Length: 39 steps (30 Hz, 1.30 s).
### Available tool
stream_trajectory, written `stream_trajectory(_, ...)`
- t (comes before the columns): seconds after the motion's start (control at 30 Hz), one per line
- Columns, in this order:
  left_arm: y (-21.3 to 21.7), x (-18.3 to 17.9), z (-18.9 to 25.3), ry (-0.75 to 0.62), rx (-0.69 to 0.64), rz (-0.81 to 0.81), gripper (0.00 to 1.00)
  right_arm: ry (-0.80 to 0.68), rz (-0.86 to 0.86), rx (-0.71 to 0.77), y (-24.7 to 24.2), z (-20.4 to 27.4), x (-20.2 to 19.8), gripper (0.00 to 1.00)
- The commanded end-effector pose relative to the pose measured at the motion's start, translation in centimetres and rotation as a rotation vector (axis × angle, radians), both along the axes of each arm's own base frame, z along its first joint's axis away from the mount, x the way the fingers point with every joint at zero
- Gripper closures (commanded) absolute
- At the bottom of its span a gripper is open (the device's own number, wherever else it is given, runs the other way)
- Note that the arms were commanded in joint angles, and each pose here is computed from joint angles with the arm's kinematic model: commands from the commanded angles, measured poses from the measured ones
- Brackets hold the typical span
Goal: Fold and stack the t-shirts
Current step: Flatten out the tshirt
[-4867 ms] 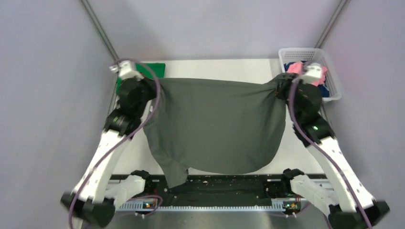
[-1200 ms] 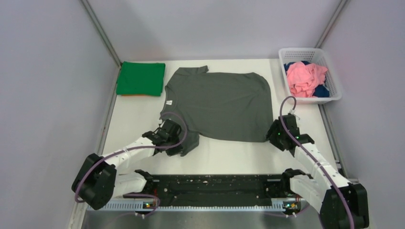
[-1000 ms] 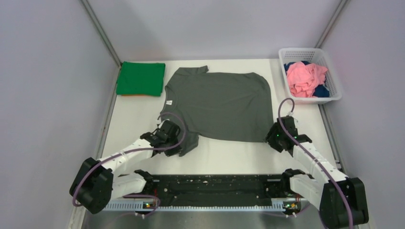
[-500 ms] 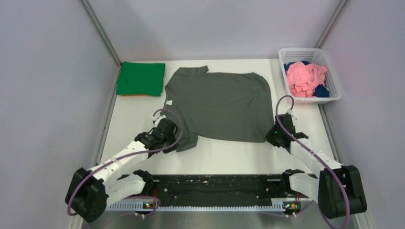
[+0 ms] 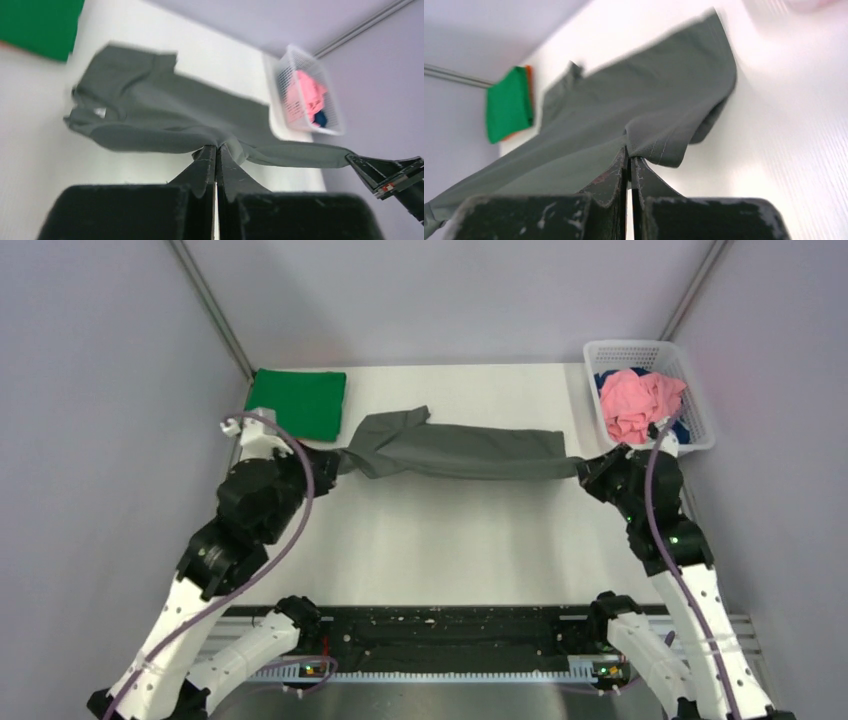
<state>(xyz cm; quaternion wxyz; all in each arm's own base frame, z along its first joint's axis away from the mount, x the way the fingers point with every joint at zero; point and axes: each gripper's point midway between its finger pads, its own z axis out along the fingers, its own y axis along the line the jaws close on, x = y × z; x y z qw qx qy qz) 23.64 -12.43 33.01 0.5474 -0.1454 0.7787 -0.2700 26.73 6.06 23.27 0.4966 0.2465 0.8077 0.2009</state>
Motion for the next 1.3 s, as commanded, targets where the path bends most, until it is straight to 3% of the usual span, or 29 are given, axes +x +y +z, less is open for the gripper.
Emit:
stream_trajectory(0.0, 1.4, -2.3, 10.5, -0.287, -0.034, -0.042, 1.0, -0.17, 0.07, 0.035, 0.6, 7.8, -2.8, 1.0)
stream_trajectory(0.2, 1.6, -8.1, 21.0, -0.556, -0.085, -0.217, 1.0, -0.434, 0.261, 0.053, 2.7, 19.9, -8.0, 1.0)
stream_trajectory(0.33, 2.0, -12.7, 26.9, -0.737, -0.111, -0.323, 1.0, -0.579, 0.344, 0.059, 3.4, 25.1, -11.5, 1.0)
stream_trajectory(0.5, 2.6, -15.7, 30.2, -0.84, -0.112, -0.379, 1.0, -0.665, 0.369, 0.036, 3.3, 27.6, -14.2, 1.0)
stream_trajectory(0.63, 3.3, -13.7, 30.2, -0.815, -0.086, -0.288, 1.0, -0.65, 0.383, 0.032, 3.5, 27.0, -14.1, 1.0)
stream_trajectory(0.9, 1.6, -2.4, 22.6, -0.559, 0.076, -0.073, 1.0, -0.462, 0.203, 0.002, 1.5, 21.0, -7.8, 1.0)
stream_trajectory(1.07, 1.6, 6.0, 12.4, -0.307, 0.259, 0.139, 1.0, -0.24, 0.083, -0.038, 0.3, 12.4, -1.8, 1.0)
stream_trajectory(1.2, 0.2, 11.8, 3.8, -0.146, 0.371, 0.148, 1.0, -0.103, 0.022, -0.068, -0.1, 5.0, 3.0, 1.0)
stream_trajectory(1.27, -0.3, 14.7, -0.7, -0.04, 0.358, 0.103, 1.0, -0.047, -0.005, -0.087, -0.2, 1.5, 5.2, 1.0)
